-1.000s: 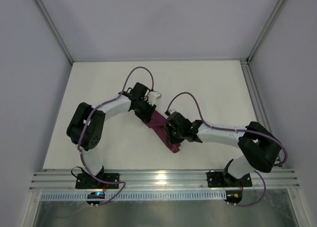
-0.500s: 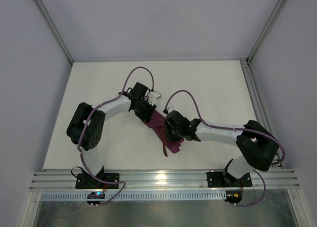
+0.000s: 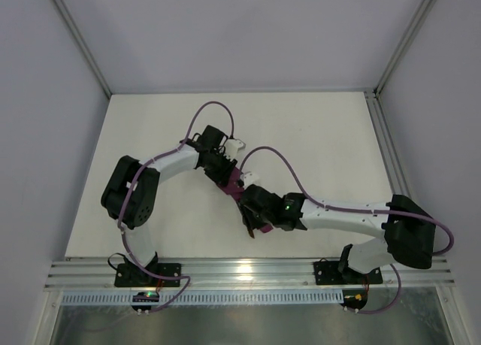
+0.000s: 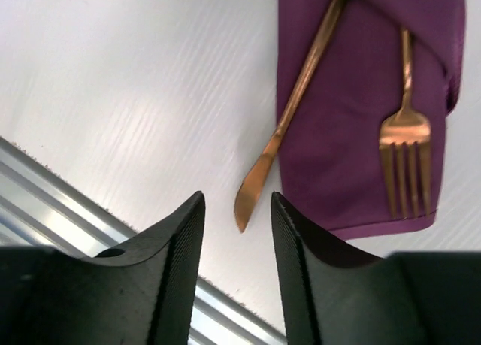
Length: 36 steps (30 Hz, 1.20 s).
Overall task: Fold the napkin into a case and place the utensils inside
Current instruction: Pick up the knife from the center of the board.
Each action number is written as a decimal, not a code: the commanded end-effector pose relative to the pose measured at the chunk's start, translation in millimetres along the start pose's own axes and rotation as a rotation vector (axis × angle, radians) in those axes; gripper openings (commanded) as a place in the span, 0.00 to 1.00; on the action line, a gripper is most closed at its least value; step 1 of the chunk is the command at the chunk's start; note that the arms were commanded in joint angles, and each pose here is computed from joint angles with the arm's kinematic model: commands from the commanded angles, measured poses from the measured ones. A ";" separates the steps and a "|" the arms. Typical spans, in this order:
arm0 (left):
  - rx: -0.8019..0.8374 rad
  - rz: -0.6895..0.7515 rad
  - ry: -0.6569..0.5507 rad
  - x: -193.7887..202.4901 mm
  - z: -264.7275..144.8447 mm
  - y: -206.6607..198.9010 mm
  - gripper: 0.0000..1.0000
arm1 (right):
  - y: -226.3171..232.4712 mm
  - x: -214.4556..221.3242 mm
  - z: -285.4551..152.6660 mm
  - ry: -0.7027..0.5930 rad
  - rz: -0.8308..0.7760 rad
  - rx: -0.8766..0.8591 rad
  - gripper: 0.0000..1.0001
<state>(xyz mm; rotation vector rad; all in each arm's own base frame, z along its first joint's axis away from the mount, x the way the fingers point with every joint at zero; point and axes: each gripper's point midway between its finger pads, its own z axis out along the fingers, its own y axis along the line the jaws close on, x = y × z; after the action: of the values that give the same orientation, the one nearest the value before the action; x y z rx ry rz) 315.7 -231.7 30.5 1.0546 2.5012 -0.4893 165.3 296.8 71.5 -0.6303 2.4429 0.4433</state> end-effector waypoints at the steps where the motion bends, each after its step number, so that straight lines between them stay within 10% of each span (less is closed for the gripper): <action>1: 0.006 0.039 -0.081 -25.0 -15.3 -3.9 0.36 | 9.5 9.1 -11.2 -0.002 0.016 0.057 0.47; 23: 0.011 0.040 -0.077 -24.4 -14.7 -4.6 0.36 | 16.9 63.0 28.0 0.179 -0.027 0.136 0.48; 36: 0.016 0.036 -0.081 -24.9 -15.8 -6.1 0.36 | 7.3 63.3 27.0 0.167 -0.045 0.156 0.24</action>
<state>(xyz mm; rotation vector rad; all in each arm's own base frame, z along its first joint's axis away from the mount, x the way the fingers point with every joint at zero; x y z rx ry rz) 314.8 -232.6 30.8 1.0594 2.4992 -0.4984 124.6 299.5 14.2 -0.6892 2.5936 0.2068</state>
